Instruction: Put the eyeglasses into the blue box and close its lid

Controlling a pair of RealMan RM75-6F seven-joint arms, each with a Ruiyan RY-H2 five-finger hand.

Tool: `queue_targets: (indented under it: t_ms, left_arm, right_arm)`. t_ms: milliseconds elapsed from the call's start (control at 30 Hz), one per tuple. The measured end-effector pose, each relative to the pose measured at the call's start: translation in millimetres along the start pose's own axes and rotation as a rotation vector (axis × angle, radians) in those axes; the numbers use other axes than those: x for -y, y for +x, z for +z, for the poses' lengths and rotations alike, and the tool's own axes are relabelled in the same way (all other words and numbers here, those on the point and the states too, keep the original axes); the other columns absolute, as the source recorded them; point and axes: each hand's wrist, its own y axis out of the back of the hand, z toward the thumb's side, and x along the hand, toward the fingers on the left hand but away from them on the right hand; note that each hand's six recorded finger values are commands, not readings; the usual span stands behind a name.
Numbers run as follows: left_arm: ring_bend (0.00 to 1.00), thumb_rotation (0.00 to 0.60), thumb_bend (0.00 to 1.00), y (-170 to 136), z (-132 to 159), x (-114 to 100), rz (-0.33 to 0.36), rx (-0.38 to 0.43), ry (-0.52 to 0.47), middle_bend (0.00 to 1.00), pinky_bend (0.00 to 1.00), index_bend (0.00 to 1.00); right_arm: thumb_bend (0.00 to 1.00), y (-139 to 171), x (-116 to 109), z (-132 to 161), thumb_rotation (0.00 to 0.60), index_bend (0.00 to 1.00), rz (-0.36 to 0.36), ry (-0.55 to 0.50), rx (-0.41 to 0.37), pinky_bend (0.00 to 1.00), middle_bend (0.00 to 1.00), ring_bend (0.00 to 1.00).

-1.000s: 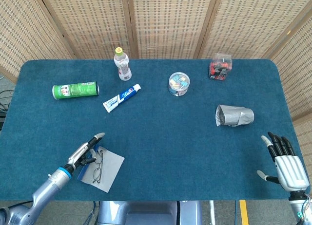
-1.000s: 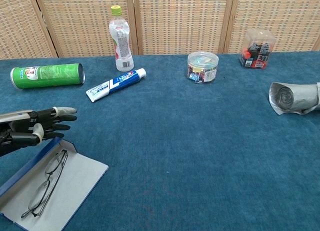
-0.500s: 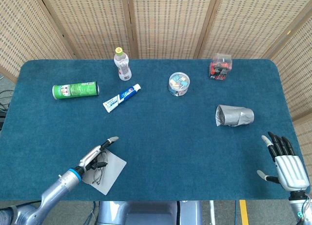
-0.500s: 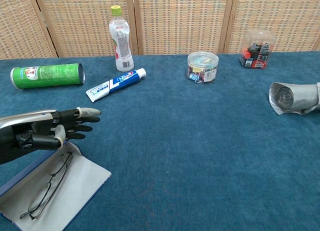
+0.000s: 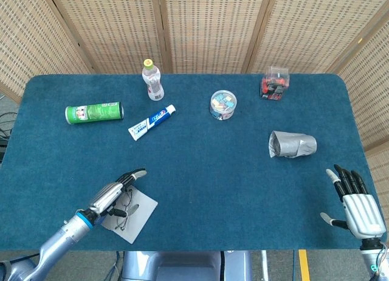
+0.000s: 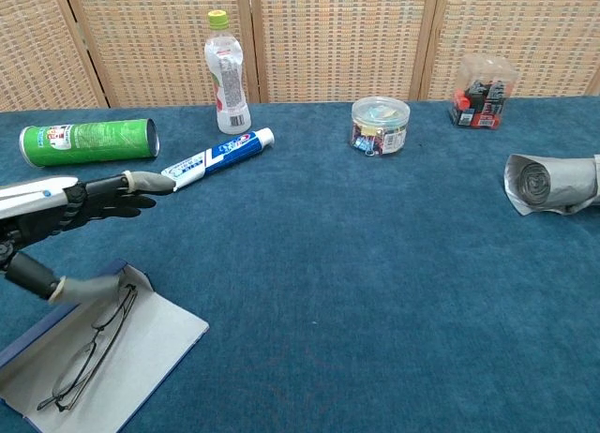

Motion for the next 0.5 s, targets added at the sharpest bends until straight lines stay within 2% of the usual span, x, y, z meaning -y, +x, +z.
queue_targets:
  t_ms: [133, 233, 333, 500]
  left_arm:
    - [0.00, 0.600, 0.00, -14, -8, 1, -0.012, 0.023, 0.228, 0.00, 0.00, 0.00]
    - [0.00, 0.600, 0.00, -25, -13, 6, -0.020, 0.046, 0.358, 0.00, 0.00, 0.00]
    - [0.00, 0.600, 0.00, -36, -19, 14, -0.028, 0.059, 0.442, 0.00, 0.00, 0.00]
    - [0.00, 0.600, 0.00, -45, -23, 27, -0.025, 0.072, 0.493, 0.00, 0.00, 0.00]
  right_arm:
    - [0.00, 0, 0, 0, 0.600, 0.00, 0.000, 0.000, 0.000, 0.00, 0.00, 0.00]
    - [0.00, 0, 0, 0, 0.600, 0.00, 0.001, 0.000, 0.001, 0.00, 0.00, 0.00]
    - [0.00, 0, 0, 0, 0.600, 0.00, 0.001, -0.001, 0.001, 0.00, 0.00, 0.00]
    - [0.00, 0, 0, 0, 0.600, 0.00, 0.001, -0.002, 0.001, 0.00, 0.00, 0.00]
